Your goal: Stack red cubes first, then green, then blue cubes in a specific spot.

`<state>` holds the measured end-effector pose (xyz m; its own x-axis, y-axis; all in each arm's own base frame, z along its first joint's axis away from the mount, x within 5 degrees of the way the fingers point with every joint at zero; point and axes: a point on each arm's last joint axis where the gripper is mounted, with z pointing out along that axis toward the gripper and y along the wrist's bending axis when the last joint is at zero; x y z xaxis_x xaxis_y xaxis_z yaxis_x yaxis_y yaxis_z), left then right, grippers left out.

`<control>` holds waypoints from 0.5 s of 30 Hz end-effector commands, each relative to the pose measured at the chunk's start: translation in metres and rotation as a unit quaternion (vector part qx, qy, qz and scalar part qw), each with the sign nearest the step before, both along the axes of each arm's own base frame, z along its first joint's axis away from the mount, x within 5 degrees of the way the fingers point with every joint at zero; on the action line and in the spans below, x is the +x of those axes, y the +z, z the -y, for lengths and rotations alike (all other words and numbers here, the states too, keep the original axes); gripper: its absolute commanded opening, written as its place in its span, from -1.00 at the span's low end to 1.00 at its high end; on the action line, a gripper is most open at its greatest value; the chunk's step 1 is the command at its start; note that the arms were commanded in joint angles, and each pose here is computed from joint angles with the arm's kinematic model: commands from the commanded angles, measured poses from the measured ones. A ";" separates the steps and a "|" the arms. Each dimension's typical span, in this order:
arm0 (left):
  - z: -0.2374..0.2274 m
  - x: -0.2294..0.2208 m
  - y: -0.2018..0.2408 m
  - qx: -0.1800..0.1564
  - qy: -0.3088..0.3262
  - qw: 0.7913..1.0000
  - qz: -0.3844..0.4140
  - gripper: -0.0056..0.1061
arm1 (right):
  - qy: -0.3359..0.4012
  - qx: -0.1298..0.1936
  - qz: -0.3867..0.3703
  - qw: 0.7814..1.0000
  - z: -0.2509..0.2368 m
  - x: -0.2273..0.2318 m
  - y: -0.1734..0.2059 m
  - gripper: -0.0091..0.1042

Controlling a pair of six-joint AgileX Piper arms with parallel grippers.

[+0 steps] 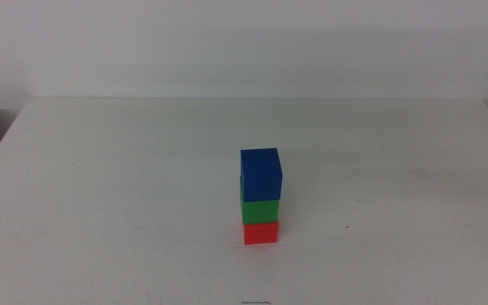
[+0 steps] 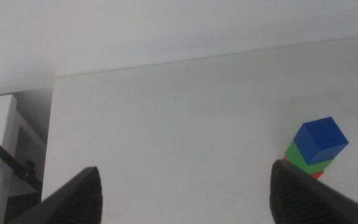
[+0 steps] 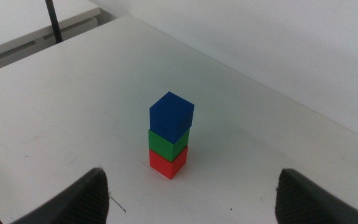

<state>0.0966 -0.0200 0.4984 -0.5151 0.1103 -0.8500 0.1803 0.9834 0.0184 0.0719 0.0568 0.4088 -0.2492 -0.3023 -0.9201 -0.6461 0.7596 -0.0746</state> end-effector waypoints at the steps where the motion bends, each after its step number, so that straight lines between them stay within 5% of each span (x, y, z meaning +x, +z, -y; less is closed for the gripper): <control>1: -0.001 -0.005 0.011 -0.027 0.001 0.999 0.045 0.73 | -0.006 0.021 0.040 0.999 0.000 0.002 0.013 0.78; 15: 0.003 0.004 -0.021 -0.017 -0.003 1.000 0.020 0.73 | -0.006 0.021 0.040 0.999 0.000 0.002 0.013 0.78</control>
